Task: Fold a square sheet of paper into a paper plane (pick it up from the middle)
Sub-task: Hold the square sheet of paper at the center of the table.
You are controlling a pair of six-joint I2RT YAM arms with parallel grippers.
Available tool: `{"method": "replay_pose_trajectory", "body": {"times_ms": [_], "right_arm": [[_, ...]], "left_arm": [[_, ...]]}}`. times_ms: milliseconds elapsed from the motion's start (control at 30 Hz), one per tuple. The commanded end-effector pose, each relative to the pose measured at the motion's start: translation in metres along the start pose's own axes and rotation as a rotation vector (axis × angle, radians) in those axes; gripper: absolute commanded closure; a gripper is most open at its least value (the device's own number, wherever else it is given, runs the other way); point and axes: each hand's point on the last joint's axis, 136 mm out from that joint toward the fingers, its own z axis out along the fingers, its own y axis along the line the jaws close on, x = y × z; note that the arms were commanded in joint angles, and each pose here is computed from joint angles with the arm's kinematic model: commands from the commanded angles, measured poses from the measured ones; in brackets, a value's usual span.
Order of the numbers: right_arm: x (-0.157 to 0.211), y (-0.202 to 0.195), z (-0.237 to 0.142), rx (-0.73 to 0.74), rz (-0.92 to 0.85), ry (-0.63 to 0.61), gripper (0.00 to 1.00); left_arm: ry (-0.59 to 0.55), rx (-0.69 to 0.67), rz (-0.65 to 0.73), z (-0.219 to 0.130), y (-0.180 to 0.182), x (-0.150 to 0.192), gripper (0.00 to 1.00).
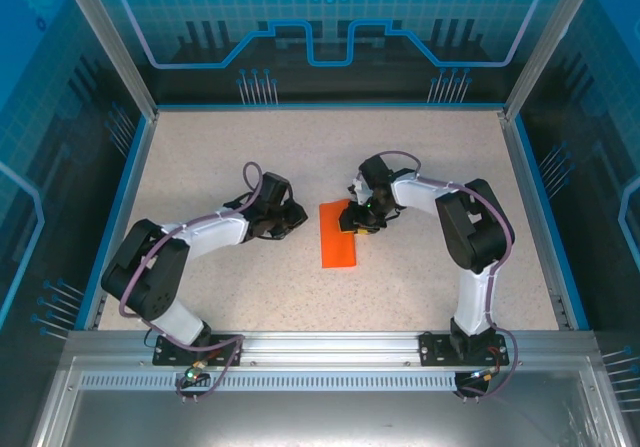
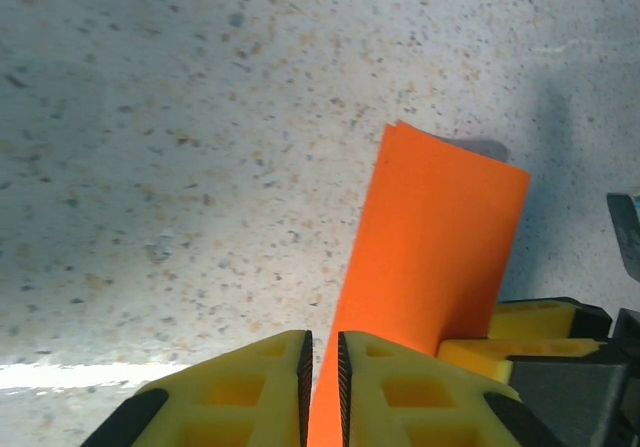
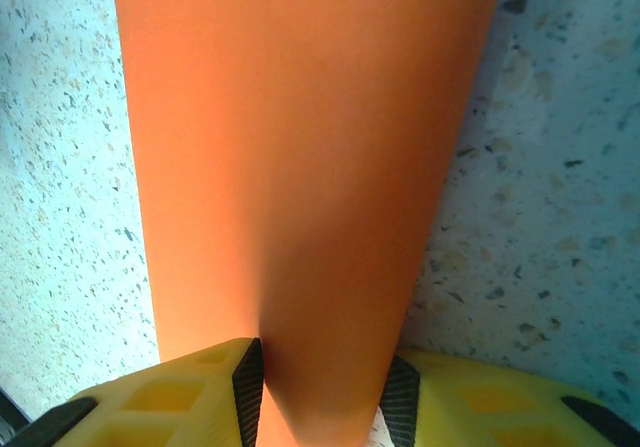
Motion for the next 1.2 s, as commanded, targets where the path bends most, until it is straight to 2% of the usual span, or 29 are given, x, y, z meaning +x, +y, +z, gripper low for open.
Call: {"method": "replay_pose_trajectory", "body": {"times_ms": [0, 167, 367, 733, 900, 1167], "right_arm": [[0.032, -0.052, 0.043, 0.161, 0.017, 0.124, 0.58], [0.037, -0.056, 0.050, 0.198, -0.003, 0.146, 0.57], [0.040, -0.061, 0.058, 0.230, 0.009, 0.163, 0.56], [0.043, -0.068, 0.063, 0.238, 0.067, 0.173, 0.56], [0.044, -0.068, 0.064, 0.236, 0.060, 0.176, 0.55], [0.047, -0.070, 0.064, 0.235, 0.029, 0.189, 0.57]], "left_arm": [[-0.027, -0.025, -0.045, -0.011, 0.015, -0.005, 0.81], [-0.042, -0.012, -0.080, -0.020, 0.025, -0.009, 0.75], [-0.032, -0.001, -0.105, -0.022, 0.029, -0.012, 0.73], [0.051, 0.096, -0.088, -0.009, 0.009, -0.003, 0.73], [0.140, 0.189, -0.085, 0.002, -0.014, 0.005, 0.73], [0.182, 0.196, -0.047, 0.013, -0.027, 0.014, 0.75]]}}
